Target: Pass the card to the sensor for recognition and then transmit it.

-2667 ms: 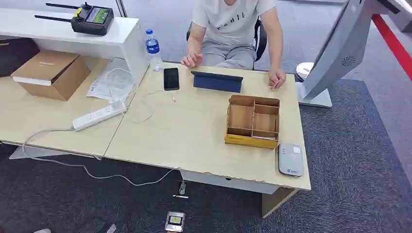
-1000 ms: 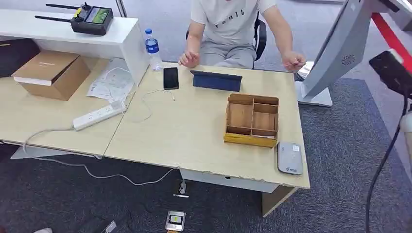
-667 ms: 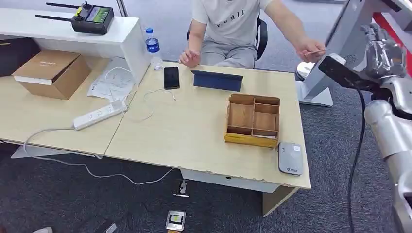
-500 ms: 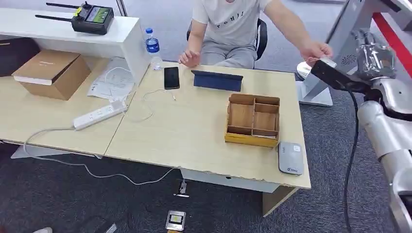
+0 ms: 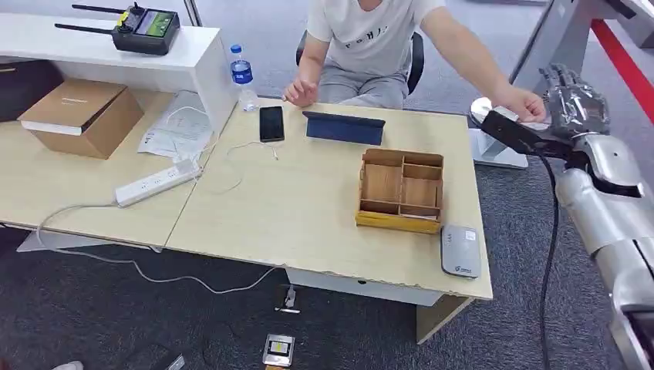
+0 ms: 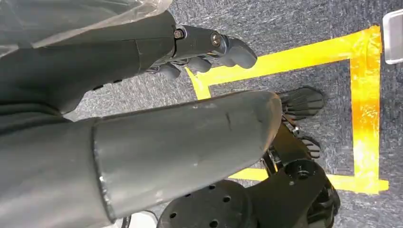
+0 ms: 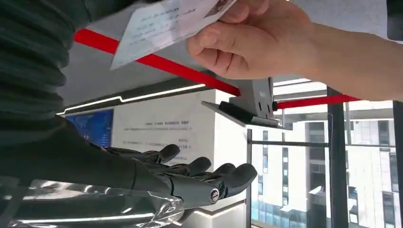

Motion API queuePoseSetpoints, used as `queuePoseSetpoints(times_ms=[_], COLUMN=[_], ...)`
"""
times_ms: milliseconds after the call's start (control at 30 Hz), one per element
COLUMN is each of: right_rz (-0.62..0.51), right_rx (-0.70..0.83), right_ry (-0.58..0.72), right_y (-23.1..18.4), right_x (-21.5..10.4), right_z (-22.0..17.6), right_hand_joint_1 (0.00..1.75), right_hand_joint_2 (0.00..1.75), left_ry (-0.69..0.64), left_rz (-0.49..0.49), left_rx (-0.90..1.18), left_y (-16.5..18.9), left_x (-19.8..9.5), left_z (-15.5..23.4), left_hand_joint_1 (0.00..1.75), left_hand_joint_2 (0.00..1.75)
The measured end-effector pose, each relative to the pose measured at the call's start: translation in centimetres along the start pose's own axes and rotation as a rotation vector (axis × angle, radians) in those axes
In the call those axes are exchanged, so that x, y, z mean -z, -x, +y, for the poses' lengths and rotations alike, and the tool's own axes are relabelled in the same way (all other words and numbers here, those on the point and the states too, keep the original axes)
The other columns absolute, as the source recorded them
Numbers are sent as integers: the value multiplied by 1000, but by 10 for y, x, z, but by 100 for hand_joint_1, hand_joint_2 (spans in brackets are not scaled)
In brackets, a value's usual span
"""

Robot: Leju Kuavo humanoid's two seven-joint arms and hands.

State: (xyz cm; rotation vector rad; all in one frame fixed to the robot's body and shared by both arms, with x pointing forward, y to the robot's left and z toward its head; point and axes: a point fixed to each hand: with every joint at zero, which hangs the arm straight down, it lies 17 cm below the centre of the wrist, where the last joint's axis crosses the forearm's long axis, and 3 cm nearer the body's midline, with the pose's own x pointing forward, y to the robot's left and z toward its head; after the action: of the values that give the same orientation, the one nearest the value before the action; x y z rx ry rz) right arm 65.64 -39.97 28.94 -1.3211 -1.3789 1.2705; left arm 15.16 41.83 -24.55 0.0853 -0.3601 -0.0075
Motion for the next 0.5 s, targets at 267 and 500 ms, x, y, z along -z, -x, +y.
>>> queuePoseSetpoints(times_ms=[267, 500], right_rz=[6, -3], right_rx=[-22, -32], right_ry=[-21, -47], right_y=[2, 0], right_x=[-2, -4], right_z=[8, 16], right_hand_joint_1=[2, 175], right_hand_joint_2=[175, 175], left_ry=[-1, -2], left_rz=[-1, 4], left_rx=[-10, -15], left_y=[1, 3], left_x=[0, 0], left_z=[0, 0], left_hand_joint_1=[0, 0], left_hand_joint_2=[0, 0])
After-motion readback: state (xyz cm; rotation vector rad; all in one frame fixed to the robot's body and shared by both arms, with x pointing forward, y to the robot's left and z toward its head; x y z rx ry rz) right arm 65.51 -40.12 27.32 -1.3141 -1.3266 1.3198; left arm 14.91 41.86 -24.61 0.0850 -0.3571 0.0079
